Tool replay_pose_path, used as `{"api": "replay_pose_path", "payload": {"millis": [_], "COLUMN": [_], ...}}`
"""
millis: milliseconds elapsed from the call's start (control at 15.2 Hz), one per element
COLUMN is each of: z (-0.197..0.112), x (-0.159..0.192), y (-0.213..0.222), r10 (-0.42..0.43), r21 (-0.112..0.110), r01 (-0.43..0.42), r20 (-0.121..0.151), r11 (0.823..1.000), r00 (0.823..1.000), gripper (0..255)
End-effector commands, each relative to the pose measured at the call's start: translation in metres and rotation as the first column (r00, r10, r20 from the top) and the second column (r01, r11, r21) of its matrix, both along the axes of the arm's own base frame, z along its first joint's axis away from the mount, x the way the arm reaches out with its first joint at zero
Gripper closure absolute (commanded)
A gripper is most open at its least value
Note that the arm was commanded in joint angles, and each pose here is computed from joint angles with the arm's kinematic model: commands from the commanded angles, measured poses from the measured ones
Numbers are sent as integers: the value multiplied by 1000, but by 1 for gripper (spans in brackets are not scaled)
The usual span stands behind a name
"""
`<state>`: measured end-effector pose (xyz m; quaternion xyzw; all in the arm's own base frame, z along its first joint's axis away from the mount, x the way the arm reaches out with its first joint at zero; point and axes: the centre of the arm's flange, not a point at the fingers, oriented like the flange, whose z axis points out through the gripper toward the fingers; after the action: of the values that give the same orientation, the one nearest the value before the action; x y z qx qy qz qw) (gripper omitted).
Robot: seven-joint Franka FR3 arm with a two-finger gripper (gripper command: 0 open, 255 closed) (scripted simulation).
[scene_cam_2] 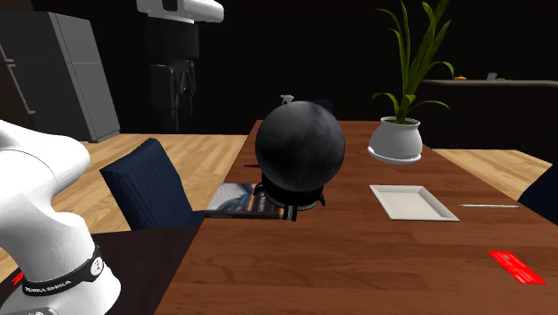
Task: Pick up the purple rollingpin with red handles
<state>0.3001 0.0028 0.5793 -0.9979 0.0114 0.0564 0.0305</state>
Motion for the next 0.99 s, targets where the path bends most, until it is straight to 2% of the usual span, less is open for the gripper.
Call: {"api": "replay_pose_path", "payload": {"millis": [0,924], "z": [0,-79], "x": [0,85], "y": [0,143], "r10": [0,-49], "r21": [0,-26], "r01": [0,50], "r20": [0,34], "r11": [1000,998], "r00": [1000,998], "gripper": [0,0]}}
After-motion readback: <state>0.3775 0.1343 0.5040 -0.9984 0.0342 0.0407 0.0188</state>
